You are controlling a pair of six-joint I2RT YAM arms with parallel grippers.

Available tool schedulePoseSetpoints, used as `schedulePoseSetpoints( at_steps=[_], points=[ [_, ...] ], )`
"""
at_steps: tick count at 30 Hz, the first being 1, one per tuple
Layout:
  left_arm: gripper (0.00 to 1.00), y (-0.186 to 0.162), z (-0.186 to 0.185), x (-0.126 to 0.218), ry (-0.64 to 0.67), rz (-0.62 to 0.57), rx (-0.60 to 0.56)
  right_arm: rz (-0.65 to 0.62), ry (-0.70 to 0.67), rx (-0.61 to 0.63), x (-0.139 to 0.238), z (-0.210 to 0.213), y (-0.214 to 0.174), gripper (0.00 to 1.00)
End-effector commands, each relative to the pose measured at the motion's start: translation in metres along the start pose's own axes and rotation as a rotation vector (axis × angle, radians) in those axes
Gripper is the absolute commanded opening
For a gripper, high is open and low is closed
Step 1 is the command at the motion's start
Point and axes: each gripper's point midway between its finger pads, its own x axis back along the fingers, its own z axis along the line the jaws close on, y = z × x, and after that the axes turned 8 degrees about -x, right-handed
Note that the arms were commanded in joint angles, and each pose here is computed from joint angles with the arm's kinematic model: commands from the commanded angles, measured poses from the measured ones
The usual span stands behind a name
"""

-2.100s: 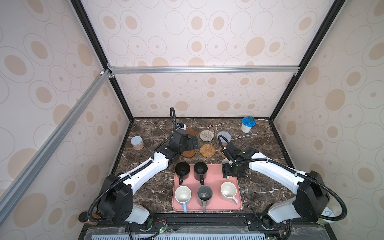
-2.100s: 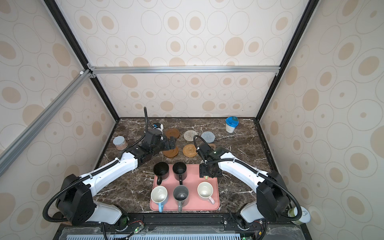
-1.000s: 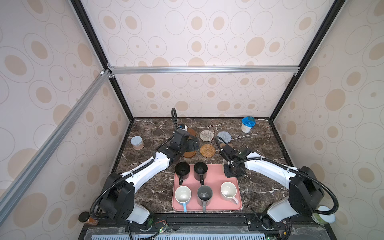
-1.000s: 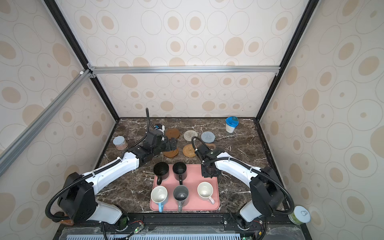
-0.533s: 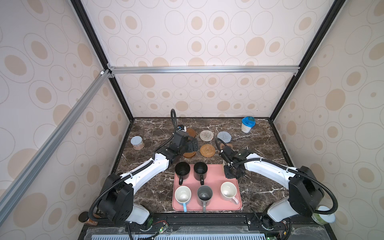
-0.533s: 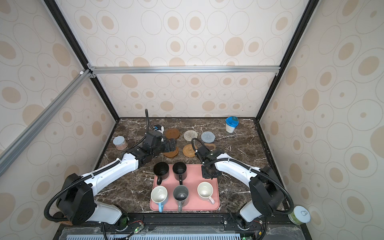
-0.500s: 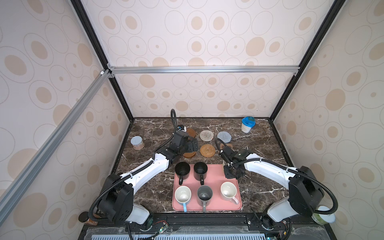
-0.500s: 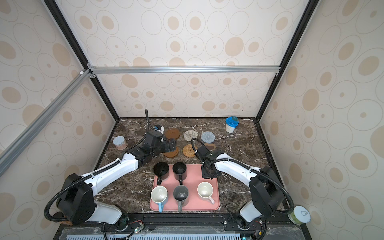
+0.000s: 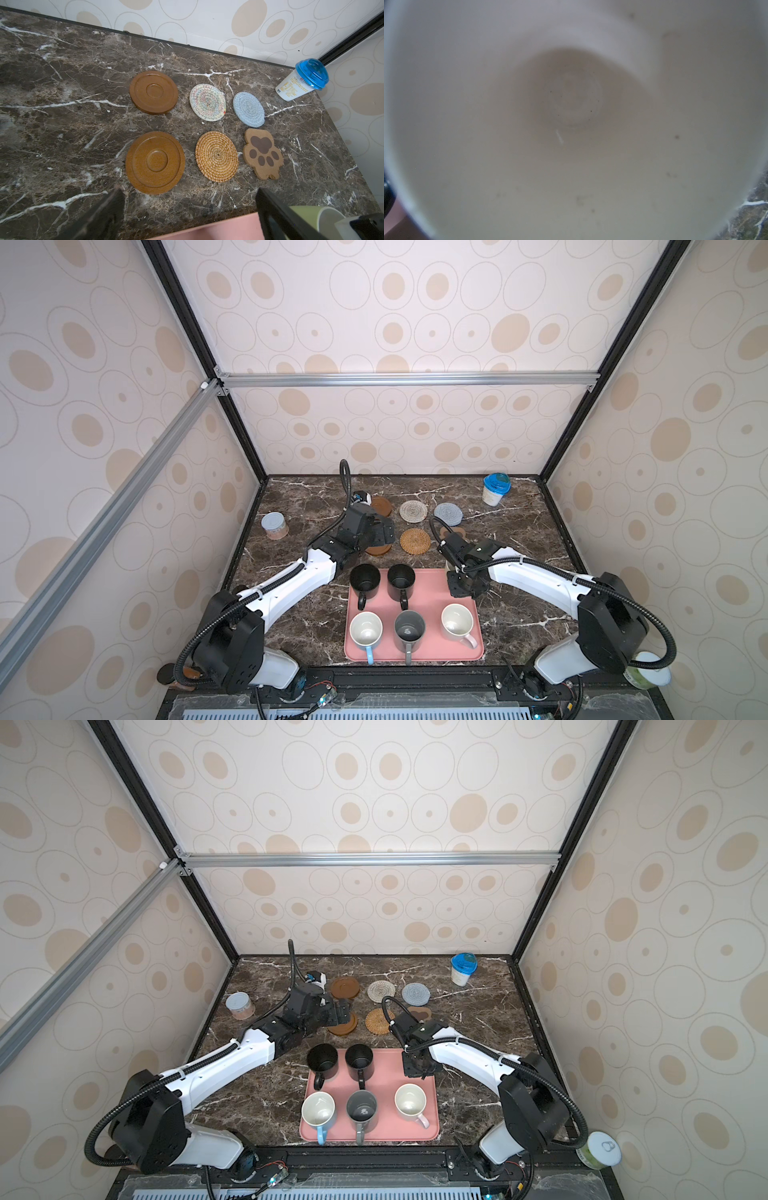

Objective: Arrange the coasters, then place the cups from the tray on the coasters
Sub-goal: 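Close the right gripper on the rim of the green-handled mug, then lift the green-handled mug with the right gripper toward the light-blue coaster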

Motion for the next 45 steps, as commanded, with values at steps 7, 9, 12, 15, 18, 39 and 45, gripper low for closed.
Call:
schedulePoseSetpoints(
  at_steps=[7,9,12,15,18,39,45],
  points=[
    [1.0,0.014,-0.005,0.007,-0.012,-0.047,0.013,-0.114,0.028,-0.012,0.021,0.0,0.02,0.06],
    [1.0,0.015,-0.006,0.007,-0.014,-0.048,0.014,-0.128,0.034,-0.013,0.025,0.001,0.023,0.06],
    [1.0,0.014,-0.006,0.008,-0.015,-0.049,0.014,-0.148,0.043,-0.012,0.03,0.002,0.027,0.06],
    [1.0,0.014,-0.006,0.008,-0.016,-0.048,0.013,-0.164,0.048,-0.015,0.034,0.003,0.03,0.06],
    [1.0,0.013,-0.005,0.009,-0.013,-0.049,0.013,-0.178,0.056,-0.01,0.038,0.004,0.033,0.06],
    [1.0,0.01,0.001,0.017,-0.001,-0.061,0.018,-0.272,0.046,0.098,0.063,0.018,0.082,0.07],
    [1.0,0.009,0.005,0.022,0.006,-0.071,0.019,-0.254,0.086,0.141,0.062,0.02,0.112,0.08]
  ],
)
